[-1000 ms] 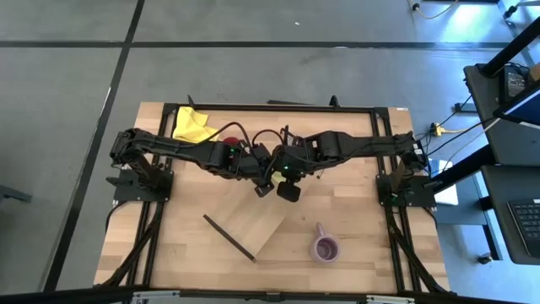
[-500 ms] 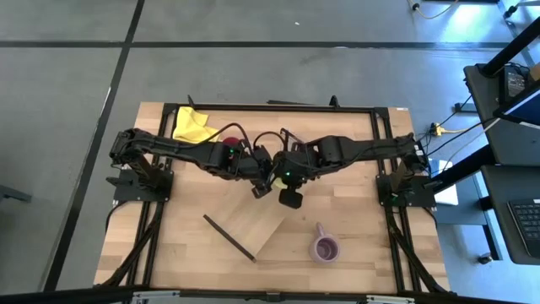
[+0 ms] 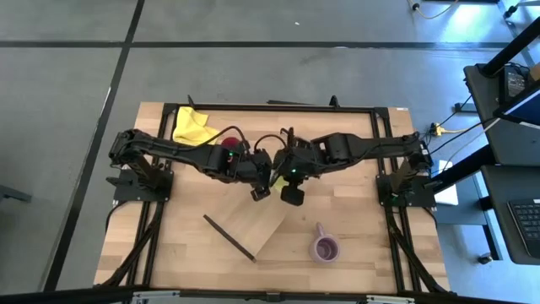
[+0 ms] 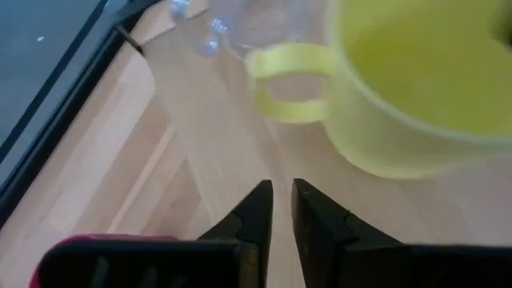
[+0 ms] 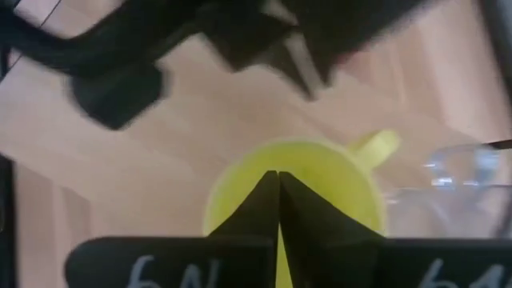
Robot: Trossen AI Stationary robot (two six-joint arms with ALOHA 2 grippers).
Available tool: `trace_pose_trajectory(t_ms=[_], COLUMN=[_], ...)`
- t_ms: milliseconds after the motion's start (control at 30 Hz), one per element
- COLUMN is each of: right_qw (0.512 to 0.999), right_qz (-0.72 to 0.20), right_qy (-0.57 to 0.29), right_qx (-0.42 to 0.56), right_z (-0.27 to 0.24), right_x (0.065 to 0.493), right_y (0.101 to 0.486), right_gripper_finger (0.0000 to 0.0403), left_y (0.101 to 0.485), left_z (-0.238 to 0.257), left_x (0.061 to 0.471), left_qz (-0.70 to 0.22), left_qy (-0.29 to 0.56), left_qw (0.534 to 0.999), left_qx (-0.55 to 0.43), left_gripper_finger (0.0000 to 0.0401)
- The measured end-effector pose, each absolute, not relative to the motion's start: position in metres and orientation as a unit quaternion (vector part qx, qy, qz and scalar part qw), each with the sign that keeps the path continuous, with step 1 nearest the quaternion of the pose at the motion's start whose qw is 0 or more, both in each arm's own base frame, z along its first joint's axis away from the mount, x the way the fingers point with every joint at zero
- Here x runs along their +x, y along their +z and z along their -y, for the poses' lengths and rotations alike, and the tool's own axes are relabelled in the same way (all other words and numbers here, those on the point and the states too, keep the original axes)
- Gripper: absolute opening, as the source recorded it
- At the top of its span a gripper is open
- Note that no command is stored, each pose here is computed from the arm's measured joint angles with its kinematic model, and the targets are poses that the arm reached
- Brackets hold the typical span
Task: Stack small to large cups/mugs on shelf
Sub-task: Put the yellow mug on the shelf
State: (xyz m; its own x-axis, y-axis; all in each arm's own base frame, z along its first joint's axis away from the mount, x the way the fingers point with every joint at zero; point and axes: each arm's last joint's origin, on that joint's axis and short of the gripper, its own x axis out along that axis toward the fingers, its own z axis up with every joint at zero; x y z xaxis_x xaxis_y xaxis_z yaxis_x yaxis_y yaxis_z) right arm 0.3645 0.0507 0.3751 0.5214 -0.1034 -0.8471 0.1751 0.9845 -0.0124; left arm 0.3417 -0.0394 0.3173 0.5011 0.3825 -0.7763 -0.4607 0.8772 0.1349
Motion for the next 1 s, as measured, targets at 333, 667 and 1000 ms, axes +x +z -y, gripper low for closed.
trace_pose_trajectory(t_ms=[333, 667, 1000], right_qw=[0.874, 0.847, 0.831], right_qz=[-0.467, -0.492, -0.495], right_qy=[-0.113, -0.161, -0.185], right_qx=[0.073, 0.120, 0.177], right_z=[-0.050, -0.069, -0.070], right_x=[0.318, 0.304, 0.299], right_y=[0.411, 0.394, 0.365], right_gripper_finger=[0.0015, 0.0015, 0.0005], left_y=[0.318, 0.321, 0.322], left_z=[0.050, 0.051, 0.058], left_x=[0.341, 0.345, 0.345], left_qz=[-0.419, -0.396, -0.390], left_qy=[0.253, 0.255, 0.243], left_qw=[0.871, 0.881, 0.886], left_qx=[-0.040, -0.047, -0.062], left_gripper_finger=[0.0043, 0.0043, 0.0043])
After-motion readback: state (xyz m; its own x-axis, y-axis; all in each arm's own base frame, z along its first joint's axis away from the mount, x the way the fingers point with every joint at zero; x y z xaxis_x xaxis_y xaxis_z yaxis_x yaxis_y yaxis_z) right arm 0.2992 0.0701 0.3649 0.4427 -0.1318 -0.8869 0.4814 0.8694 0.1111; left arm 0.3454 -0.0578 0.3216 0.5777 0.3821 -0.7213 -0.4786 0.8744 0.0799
